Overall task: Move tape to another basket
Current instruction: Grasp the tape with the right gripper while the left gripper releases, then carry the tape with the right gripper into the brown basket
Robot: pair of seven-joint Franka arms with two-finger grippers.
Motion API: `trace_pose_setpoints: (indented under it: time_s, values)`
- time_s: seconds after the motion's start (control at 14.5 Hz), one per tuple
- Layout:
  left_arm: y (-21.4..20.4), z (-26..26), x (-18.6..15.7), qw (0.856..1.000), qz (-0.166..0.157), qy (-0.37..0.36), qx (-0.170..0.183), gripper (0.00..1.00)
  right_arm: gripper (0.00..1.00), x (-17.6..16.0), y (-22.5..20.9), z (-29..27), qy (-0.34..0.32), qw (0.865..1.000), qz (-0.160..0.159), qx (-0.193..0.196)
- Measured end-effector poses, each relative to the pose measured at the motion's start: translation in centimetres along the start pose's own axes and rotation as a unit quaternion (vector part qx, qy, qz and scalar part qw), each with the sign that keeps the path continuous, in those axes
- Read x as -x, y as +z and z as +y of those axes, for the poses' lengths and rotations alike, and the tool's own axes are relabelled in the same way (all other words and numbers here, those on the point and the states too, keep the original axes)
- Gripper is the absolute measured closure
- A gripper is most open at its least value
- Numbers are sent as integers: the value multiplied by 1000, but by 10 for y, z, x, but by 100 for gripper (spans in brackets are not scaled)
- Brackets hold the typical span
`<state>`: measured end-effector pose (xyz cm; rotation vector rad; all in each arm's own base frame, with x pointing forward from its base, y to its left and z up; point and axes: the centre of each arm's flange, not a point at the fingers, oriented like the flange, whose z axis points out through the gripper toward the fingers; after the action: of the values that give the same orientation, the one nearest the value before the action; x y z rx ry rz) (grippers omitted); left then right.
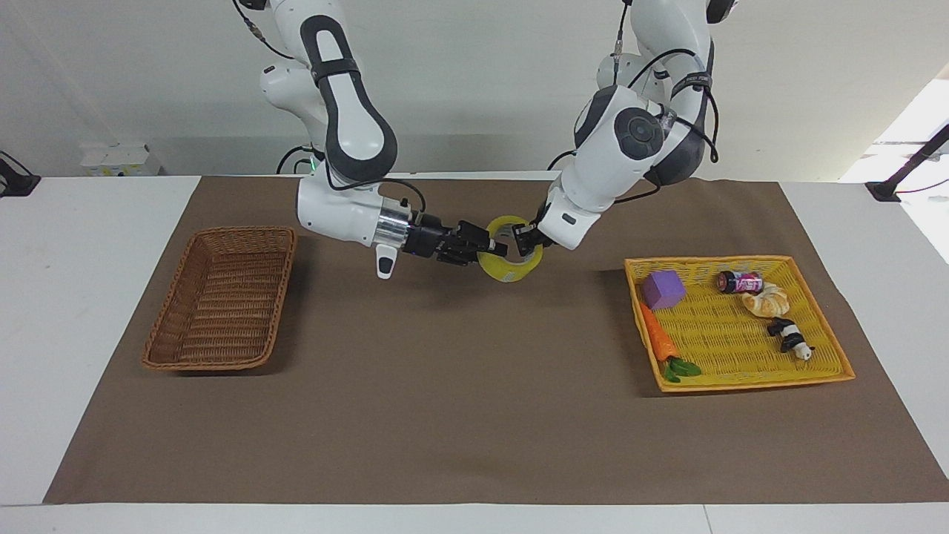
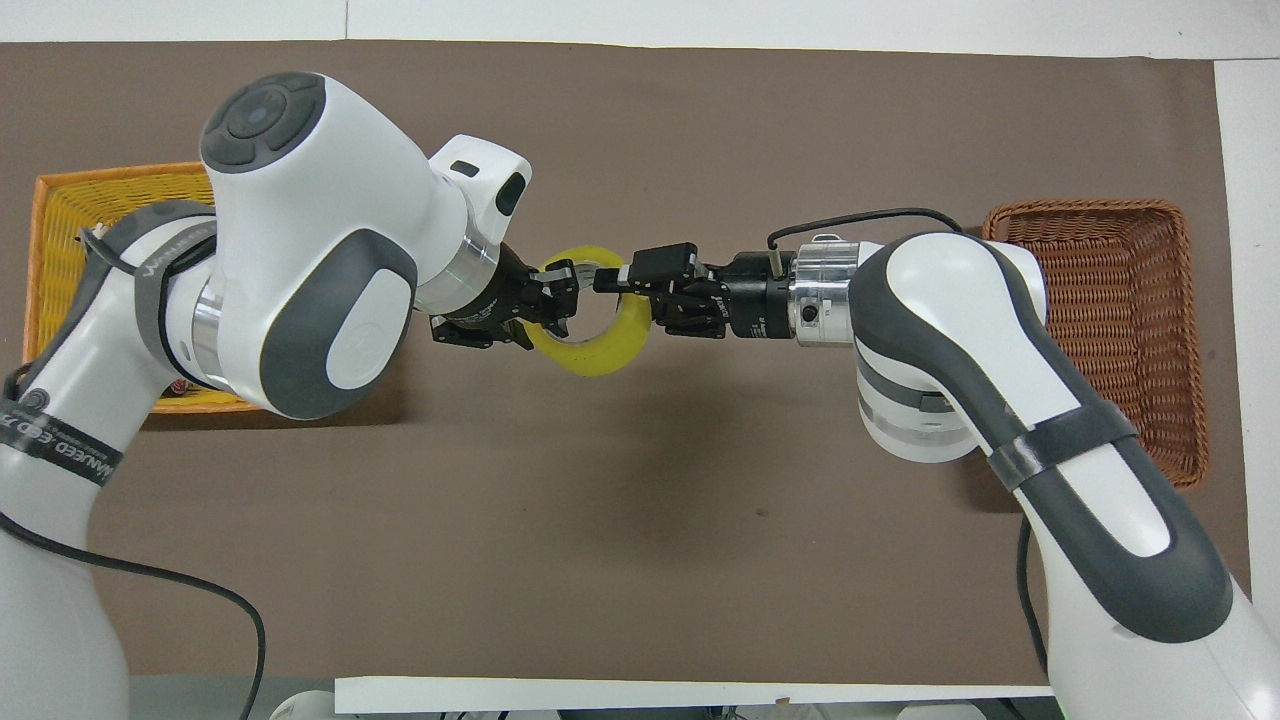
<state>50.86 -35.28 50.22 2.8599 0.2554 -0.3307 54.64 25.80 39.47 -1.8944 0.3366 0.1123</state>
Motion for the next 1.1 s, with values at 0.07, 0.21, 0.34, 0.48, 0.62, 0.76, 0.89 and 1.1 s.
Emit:
trace_pose_setpoints:
  time_s: [0.07, 0.21, 0.34, 0.48, 0.62, 0.76, 0.89, 1.1]
  values:
    - [-21, -5, 2, 1000, -2, -1, -1, 40, 47, -1, -2, 0, 0, 1000, -1, 1]
    - [-75, -31, 0, 1000, 1, -16, 2, 19, 47, -1, -2, 1, -1, 1000, -1, 2]
    - [-132, -81, -11, 999, 18, -39, 15, 1, 47, -1, -3, 1, -4, 1000, -2, 6]
    - [-173, -148, -30, 998, 44, -47, 14, 0, 47, -9, -17, 3, -32, 999, -7, 42]
    - [-194, -217, -54, 997, 69, -36, -12, 0, 47, -31, -62, 5, -55, 996, -13, 74]
    - [-203, -275, -71, 996, 79, -27, -40, 0, 47, -57, -131, 13, -65, 994, -6, 86]
    - [-210, -322, -80, 994, 85, -49, -56, 0, 47, -76, -212, 32, -81, 992, 7, 97]
    - [-222, -365, -85, 990, 98, -84, -55, 0, 47, -83, -330, 69, -103, 986, 20, 129]
